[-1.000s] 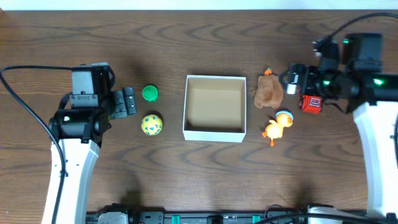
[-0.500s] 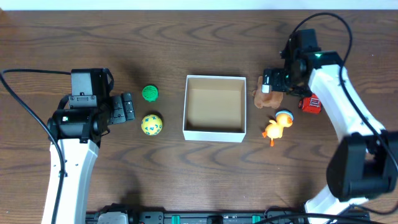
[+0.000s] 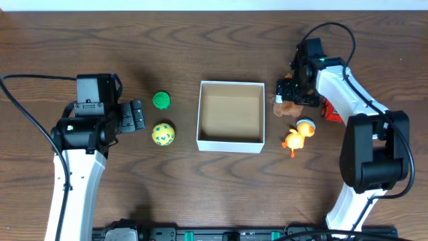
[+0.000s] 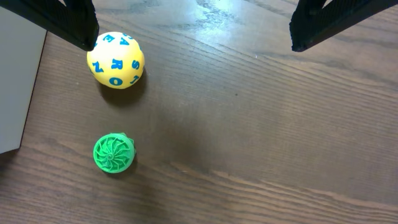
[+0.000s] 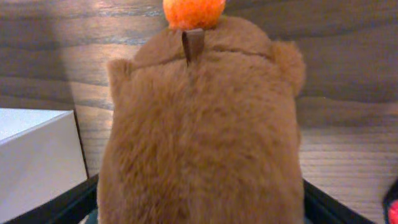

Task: Pack container
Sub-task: 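Reach the right gripper to the brown plush toy and grasp it, then carry the plush toy into the white box and release it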

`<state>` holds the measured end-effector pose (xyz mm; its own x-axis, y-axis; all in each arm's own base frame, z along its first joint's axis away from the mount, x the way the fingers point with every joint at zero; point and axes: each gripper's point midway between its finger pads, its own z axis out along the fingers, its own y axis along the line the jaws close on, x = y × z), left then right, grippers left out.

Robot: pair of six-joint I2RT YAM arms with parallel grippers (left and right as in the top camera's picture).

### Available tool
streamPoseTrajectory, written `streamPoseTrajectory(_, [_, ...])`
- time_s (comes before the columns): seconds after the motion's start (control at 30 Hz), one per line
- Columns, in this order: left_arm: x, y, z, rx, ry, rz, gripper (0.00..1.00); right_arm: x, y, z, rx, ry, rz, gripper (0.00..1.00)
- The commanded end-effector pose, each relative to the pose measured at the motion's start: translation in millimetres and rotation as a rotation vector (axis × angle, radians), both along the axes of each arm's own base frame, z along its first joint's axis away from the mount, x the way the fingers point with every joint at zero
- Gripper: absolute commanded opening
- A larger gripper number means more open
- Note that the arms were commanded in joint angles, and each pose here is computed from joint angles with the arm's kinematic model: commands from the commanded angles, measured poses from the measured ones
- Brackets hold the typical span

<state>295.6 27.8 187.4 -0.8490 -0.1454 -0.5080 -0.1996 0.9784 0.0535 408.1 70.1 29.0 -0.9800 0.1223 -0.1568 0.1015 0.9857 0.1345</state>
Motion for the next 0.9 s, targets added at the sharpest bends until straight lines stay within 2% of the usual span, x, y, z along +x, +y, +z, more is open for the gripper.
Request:
streamPoseTrajectory(0.0, [2.8,4.0,7.7,0.022,-0.015,-0.002,0.98,6.7,-0.5,-0.2,-0.022,-0.017,-0.001,0.77])
streamPoseTrajectory(0.03, [2.8,4.0,7.7,0.022,-0.015,-0.002,0.98,7.3,-3.5,-0.4,-0.039,-0.02,-0.005,0.77])
streamPoseTrajectory(0.17, [2.8,4.0,7.7,0.022,-0.015,-0.002,0.98,6.9,-8.6,-1.4,-0.066,-0.02,-0.01,0.87])
streamPoseTrajectory(0.27, [2.8,4.0,7.7,0.022,-0.015,-0.002,0.98,4.8,-8.4,-4.0,-0.067,-0.014,-0.01,0.86])
streamPoseTrajectory(0.33, [2.8,4.0,7.7,0.022,-0.015,-0.002,0.98,3.7,-8.2,-8.0,-0.066,-0.016,-0.009,0.82])
streamPoseTrajectory(0.47, [2.8,4.0,7.7,0.022,-0.015,-0.002,0.98,1.4,-10.3,-14.4,-0.075,-0.017,-0.011,0.67])
streamPoseTrajectory(0.53, [2.8,4.0,7.7,0.022,-0.015,-0.002,0.98,3.4,-13.3,-13.9,-0.09,-0.026,-0.012,0.53])
streamPoseTrajectory(0.6, [2.8,4.0,7.7,0.022,-0.015,-0.002,0.98,9.4,-13.5,-5.1,-0.091,-0.051,0.001,0.33])
streamPoseTrajectory(0.63, [2.8,4.0,7.7,0.022,-0.015,-0.002,0.98,11.7,-13.2,2.4,-0.09,-0.061,0.0,0.26])
streamPoseTrajectory(0.73, [2.8,4.0,7.7,0.022,-0.015,-0.002,0.98,23.6,-9.4,45.3,-0.079,-0.135,0.002,0.12])
streamPoseTrajectory(0.83, [2.8,4.0,7.7,0.022,-0.015,-0.002,0.98,31.3,1.1,101.4,-0.055,-0.236,0.016,0.02])
streamPoseTrajectory(0.87, [2.8,4.0,7.7,0.022,-0.015,-0.002,0.98,31.8,9.2,122.7,-0.03,-0.273,0.03,0.02])
